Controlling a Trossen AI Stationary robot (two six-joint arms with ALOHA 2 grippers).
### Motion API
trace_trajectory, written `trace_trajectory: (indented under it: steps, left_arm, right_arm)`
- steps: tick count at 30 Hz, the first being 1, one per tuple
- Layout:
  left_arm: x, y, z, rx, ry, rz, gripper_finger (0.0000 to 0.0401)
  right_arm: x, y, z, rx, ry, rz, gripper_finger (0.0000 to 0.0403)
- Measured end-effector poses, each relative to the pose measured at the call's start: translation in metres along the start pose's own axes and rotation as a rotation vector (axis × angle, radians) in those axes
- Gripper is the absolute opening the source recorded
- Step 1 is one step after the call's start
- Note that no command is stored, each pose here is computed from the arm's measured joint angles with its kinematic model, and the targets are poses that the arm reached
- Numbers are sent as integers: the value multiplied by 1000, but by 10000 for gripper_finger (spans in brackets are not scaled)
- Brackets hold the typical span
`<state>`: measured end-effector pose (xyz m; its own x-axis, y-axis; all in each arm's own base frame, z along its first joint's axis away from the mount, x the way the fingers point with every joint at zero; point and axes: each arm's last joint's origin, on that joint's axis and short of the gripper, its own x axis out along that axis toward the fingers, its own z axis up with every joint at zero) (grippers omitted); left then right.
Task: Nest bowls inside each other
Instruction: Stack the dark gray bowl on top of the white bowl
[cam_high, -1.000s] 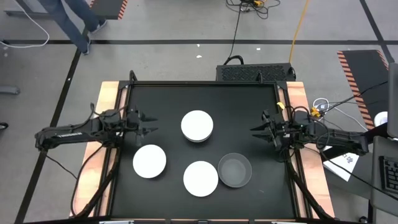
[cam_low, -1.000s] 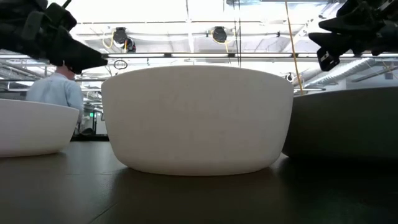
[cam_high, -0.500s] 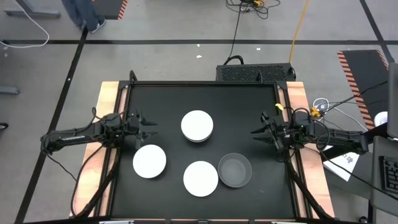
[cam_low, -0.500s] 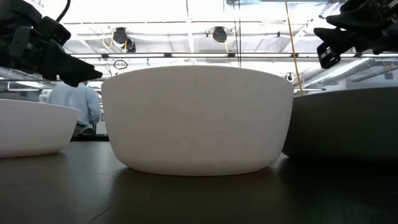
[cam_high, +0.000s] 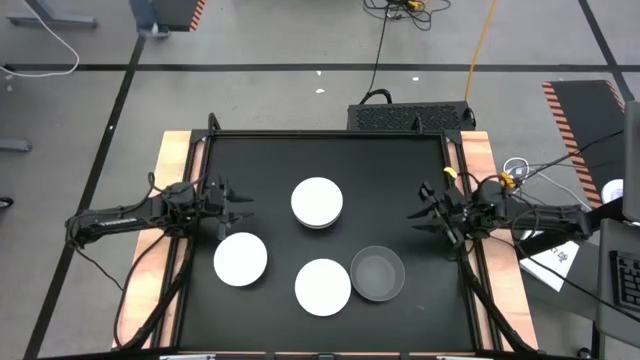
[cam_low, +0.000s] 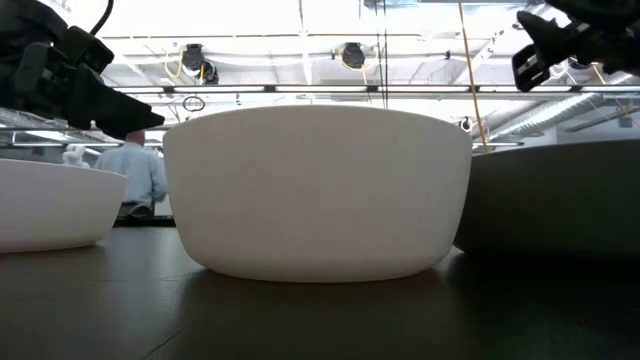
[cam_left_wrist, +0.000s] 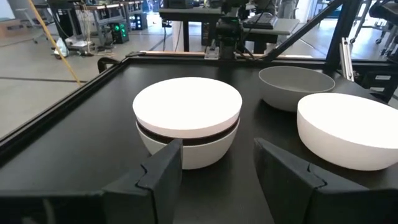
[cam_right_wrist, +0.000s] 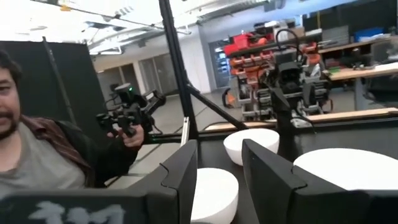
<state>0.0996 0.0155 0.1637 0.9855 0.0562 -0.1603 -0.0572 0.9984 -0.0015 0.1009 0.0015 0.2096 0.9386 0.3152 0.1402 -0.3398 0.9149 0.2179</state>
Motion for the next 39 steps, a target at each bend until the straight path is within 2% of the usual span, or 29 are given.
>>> trace_trajectory:
  steps: [12, 24, 39]
  left_arm:
    - [0, 0, 0, 1, 2, 1, 198]
    - [0, 0, 0, 27, 3, 3, 198]
    - [0, 0, 0, 29, 3, 3, 198]
  right_arm:
    - [26, 3, 14, -23, 45, 61, 121]
    - [57, 3, 16, -11, 119, 105, 121]
    - [74, 15, 7, -13, 182, 68, 121]
